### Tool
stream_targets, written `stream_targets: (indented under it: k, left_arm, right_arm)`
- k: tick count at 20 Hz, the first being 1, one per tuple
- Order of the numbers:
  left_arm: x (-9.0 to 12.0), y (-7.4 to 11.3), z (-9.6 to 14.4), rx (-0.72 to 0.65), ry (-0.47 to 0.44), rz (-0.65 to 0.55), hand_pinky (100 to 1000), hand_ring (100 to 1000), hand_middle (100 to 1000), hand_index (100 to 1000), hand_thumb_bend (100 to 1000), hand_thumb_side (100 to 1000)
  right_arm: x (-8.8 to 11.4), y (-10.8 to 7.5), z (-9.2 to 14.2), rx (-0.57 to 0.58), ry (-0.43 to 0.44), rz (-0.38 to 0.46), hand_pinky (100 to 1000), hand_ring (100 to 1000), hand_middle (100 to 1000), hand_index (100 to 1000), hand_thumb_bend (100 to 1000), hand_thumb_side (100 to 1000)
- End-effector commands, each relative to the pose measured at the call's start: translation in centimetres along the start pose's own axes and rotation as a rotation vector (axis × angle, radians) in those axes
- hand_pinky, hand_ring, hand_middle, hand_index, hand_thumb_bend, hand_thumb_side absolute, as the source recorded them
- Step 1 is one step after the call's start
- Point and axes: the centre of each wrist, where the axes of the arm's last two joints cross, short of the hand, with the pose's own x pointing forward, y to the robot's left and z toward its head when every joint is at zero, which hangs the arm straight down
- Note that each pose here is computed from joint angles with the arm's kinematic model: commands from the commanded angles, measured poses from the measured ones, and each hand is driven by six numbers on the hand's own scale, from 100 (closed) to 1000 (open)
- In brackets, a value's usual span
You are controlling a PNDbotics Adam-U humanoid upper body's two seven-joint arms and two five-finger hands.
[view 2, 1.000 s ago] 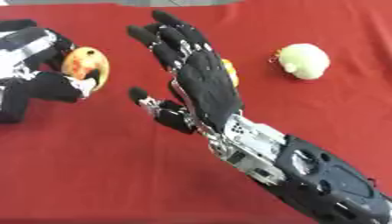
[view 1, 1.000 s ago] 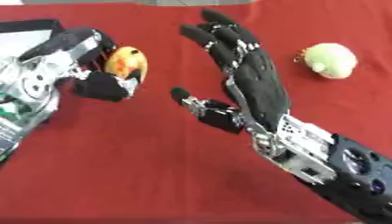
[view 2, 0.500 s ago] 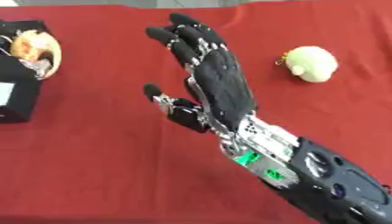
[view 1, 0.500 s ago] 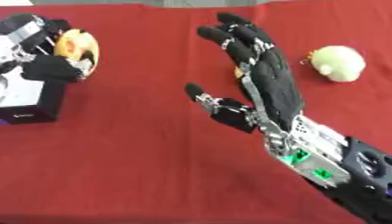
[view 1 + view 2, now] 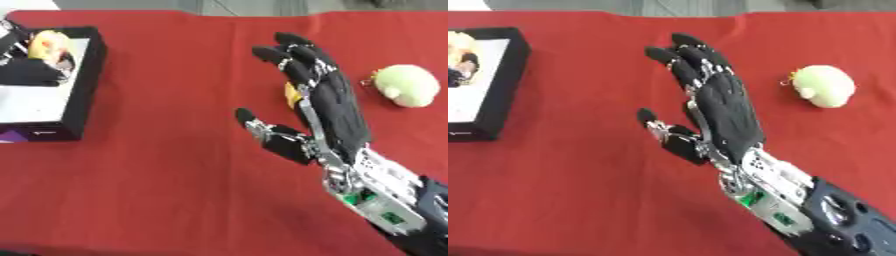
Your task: Pick up the objects with one hand, pass them to the other hand, and then place them into the box on the other side of the table.
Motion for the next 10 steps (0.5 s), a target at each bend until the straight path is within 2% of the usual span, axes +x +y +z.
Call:
stream_targets:
  k: [1,4,10]
  left_arm:
    - [-1.1,2.6,-0.4,0.092,0.029,0.030,737,627,561,415,100,246]
    - [-2.3,2.5,-1.5,0.110,0.063,0.039,742,644,574,438,100,246]
    - [-4.8,2.2,-3.6,0.146,0.097,0.010,757,678,606,578,100,246]
  right_arm:
    - [-0.1,-0.8,-0.5,-0.031,-0.004,0.002,759,849,631,801,551,100]
    - [0.0,-0.8,-0.5,-0.044,-0.007,-0.006,758,847,628,800,550,100]
    - [0.0,-0.6,0.0,-0.038,-0.012,-0.001,765,843,633,802,556,100]
